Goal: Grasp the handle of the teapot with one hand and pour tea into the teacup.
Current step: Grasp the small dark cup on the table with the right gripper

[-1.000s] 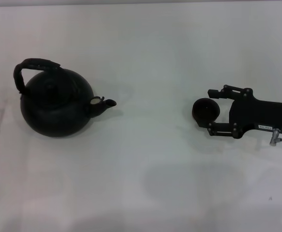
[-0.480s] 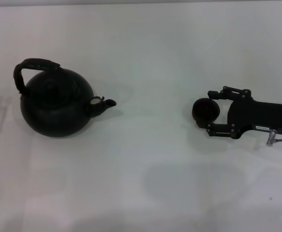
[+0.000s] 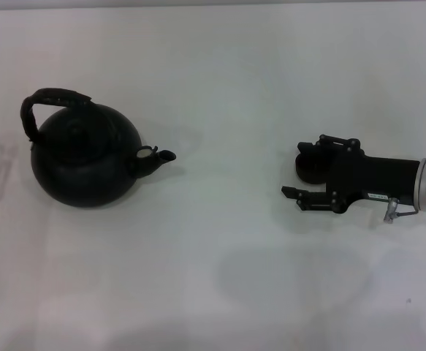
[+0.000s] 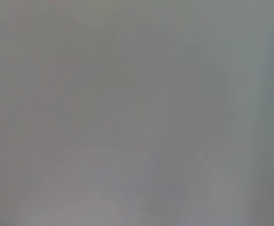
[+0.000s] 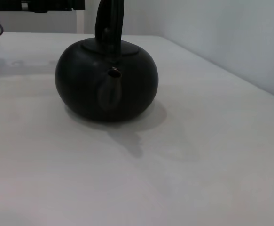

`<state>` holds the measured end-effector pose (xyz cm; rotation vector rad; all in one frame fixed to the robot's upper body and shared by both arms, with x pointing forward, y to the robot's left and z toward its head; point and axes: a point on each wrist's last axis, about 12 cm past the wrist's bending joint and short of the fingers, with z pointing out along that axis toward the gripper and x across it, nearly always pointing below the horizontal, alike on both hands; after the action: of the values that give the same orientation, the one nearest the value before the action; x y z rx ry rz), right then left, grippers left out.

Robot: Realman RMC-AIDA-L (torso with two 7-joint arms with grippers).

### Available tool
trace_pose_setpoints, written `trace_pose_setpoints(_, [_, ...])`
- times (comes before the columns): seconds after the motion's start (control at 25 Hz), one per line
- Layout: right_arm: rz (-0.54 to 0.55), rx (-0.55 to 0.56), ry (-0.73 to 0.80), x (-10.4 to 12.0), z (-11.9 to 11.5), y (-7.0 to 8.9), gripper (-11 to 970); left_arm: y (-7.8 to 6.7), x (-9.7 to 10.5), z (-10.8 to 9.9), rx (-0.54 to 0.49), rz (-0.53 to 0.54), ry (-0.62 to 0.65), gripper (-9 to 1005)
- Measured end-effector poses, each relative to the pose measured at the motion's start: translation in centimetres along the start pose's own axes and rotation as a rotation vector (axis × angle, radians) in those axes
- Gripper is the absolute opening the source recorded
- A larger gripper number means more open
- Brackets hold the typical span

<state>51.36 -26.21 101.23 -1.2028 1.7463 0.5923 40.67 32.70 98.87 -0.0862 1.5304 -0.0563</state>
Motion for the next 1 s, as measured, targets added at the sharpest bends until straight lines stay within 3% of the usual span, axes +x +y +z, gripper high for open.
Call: trace_pose_setpoints(1.0, [0.012,0.043,0.008,0.26,-0.3,-0.45,759,0.34,-0.1,0.14,-0.005,0.009,-0.001,769])
